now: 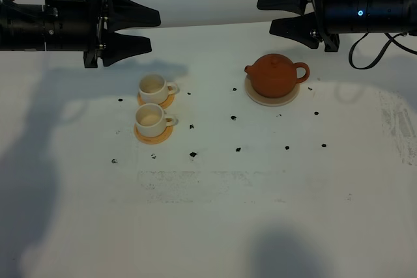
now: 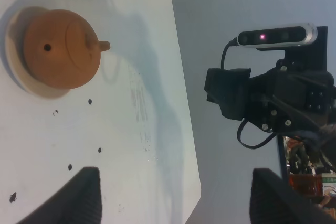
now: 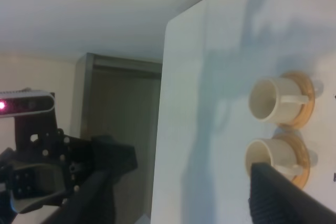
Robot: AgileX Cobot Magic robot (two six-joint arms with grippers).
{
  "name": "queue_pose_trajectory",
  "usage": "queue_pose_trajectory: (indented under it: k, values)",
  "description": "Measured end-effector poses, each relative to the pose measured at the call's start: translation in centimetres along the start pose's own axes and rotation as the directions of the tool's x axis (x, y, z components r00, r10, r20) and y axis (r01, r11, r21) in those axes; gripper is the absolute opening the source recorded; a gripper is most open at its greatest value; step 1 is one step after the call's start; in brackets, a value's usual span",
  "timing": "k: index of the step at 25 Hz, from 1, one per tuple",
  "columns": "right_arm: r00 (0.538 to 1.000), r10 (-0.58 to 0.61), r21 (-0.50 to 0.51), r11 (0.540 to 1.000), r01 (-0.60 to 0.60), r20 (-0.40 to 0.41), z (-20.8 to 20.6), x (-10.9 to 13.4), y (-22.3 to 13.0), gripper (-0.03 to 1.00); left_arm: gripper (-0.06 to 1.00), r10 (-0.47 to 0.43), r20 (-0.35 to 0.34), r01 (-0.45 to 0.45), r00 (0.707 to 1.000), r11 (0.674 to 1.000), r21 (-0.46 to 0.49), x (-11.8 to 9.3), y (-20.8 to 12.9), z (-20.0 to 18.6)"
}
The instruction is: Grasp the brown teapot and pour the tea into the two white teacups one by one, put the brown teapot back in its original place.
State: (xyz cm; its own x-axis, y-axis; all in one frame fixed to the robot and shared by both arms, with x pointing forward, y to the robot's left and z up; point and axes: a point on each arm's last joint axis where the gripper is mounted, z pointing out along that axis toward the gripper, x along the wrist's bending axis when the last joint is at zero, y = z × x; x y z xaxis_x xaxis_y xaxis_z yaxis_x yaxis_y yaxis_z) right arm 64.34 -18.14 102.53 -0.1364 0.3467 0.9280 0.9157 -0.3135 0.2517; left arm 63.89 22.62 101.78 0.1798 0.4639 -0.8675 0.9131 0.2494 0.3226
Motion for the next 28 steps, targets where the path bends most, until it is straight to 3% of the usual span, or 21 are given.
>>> queue_pose_trajectory:
  k: [18, 24, 28]
  values:
    - [1.000, 0.000, -0.015, 1.000, 0.000, 0.011, 0.0, -0.1, 0.1, 0.54, 0.58, -0.021, -0.008, 0.021, 1.000, 1.000, -0.010, 0.1, 0.1, 0.0]
    - [0.999, 0.043, 0.029, 0.999, -0.043, 0.002, 1.0, -1.8, 0.2, 0.54, 0.58, -0.022, -0.008, 0.022, 1.000, 1.000, -0.010, 0.1, 0.1, 0.0]
    - [1.000, -0.009, 0.036, 0.999, 0.009, 0.005, 1.2, -2.1, 0.2, 0.54, 0.58, 0.029, -0.023, -0.030, 0.999, 0.999, -0.024, 0.2, 0.2, 0.0]
